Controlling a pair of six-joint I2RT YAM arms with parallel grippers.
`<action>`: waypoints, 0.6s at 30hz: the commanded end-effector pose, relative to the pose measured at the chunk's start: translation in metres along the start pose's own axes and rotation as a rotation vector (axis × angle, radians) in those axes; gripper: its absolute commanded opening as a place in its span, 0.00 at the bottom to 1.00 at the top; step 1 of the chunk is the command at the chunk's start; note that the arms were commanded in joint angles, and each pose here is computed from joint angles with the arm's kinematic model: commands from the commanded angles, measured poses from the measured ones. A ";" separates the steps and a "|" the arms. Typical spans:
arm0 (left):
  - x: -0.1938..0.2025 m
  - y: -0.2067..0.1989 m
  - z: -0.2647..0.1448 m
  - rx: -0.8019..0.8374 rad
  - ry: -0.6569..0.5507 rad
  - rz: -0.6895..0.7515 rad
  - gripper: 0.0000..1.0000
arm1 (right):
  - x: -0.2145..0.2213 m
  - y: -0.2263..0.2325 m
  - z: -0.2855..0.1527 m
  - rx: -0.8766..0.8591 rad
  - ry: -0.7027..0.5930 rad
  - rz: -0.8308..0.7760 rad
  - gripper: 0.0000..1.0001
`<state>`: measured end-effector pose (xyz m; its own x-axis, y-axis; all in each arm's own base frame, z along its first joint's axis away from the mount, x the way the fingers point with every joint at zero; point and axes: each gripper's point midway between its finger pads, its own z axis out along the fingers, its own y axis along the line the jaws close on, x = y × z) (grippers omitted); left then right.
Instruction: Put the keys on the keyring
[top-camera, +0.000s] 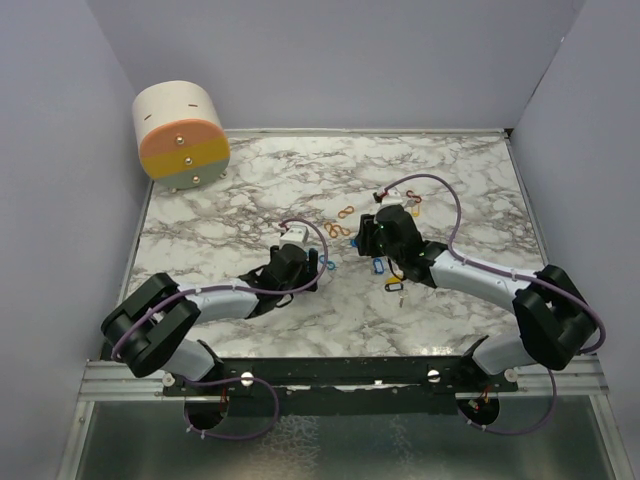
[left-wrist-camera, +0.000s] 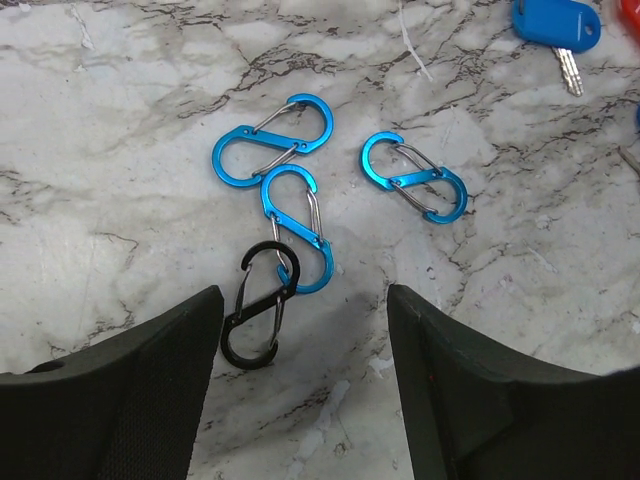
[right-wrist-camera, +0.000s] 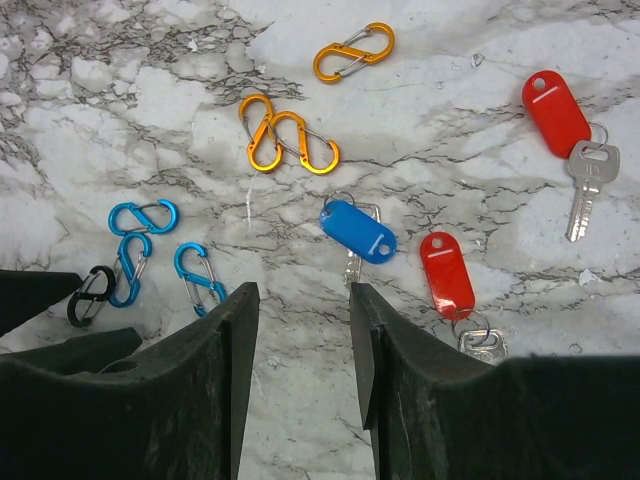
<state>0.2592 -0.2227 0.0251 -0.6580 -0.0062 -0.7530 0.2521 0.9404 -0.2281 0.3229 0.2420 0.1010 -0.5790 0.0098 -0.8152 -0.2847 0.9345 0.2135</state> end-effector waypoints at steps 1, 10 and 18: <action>0.030 0.022 0.004 -0.102 0.103 0.043 0.66 | -0.014 0.000 -0.007 0.007 -0.062 0.002 0.41; 0.038 0.027 0.004 -0.134 0.138 0.061 0.55 | -0.015 -0.001 -0.007 0.013 -0.067 -0.001 0.41; 0.044 0.028 -0.005 -0.135 0.159 0.061 0.55 | -0.014 -0.001 -0.006 0.012 -0.062 -0.002 0.41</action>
<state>0.2680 -0.2209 0.0213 -0.6496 0.0145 -0.7601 0.2226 0.9596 -0.1720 0.3229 0.2396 0.1069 -0.5659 0.0188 -0.8242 -0.2804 0.9358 0.2138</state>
